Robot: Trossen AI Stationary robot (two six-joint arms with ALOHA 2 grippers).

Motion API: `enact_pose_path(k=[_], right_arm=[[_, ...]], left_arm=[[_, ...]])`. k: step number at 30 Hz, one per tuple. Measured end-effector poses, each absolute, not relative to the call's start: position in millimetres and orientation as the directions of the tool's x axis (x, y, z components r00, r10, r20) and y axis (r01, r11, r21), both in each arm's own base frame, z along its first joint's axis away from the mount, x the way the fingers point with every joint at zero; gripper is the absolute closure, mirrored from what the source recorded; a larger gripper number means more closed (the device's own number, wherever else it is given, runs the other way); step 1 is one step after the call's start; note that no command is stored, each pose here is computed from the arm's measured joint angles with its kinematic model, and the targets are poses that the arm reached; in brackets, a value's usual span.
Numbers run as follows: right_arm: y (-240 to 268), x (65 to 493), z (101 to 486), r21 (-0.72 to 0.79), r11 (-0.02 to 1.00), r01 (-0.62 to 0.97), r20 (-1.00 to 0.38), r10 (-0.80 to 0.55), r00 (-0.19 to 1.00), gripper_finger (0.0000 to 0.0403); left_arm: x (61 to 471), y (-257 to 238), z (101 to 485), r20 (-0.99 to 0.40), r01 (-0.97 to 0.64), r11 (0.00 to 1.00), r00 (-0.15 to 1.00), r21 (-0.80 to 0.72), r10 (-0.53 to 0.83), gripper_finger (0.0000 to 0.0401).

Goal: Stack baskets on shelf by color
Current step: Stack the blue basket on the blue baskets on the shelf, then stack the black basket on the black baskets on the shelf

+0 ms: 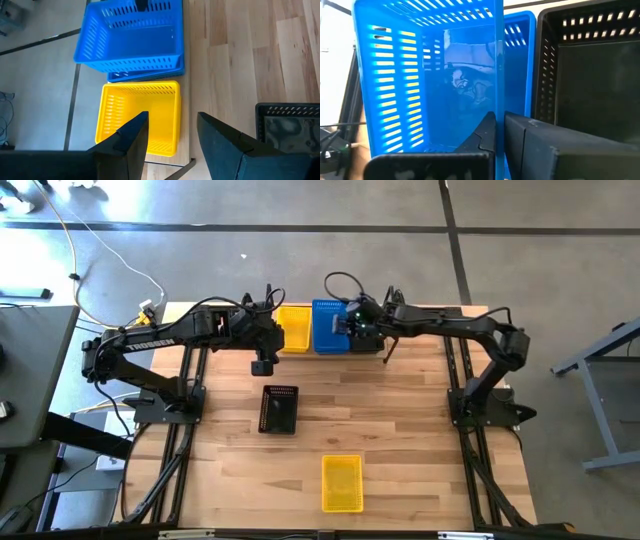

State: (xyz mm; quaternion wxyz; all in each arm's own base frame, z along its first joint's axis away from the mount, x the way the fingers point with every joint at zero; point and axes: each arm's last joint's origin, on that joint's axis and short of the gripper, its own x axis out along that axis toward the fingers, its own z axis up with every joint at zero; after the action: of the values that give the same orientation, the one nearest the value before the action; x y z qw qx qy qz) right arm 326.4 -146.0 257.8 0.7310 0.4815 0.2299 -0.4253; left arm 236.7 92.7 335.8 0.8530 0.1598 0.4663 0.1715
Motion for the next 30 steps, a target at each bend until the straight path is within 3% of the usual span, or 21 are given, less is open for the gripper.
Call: enact_pose_path(k=[8, 21, 30], right_arm=[[-148.5, 328.2, 252.0, 0.484, 0.191, 0.854, -0.756, -0.4, 0.518, 0.04], [-150.2, 330.7, 254.5, 0.513, 0.178, 0.84, -0.728, -0.428, 0.536, 0.0336], [-145.0, 321.8, 271.8, 0.546, 0.2, 0.814, -0.707, -0.41, 0.576, 0.033]], left_arm=[[236.7, 92.7, 335.8, -0.741, -0.144, 0.89, 0.506, 0.433, 0.442, 0.0245], [236.7, 92.6, 335.8, -0.741, -0.143, 0.89, 0.506, 0.433, 0.441, 0.0244], [232.8, 90.8, 332.2, -0.779, -0.194, 0.911, 0.472, 0.364, 0.412, 0.0245]])
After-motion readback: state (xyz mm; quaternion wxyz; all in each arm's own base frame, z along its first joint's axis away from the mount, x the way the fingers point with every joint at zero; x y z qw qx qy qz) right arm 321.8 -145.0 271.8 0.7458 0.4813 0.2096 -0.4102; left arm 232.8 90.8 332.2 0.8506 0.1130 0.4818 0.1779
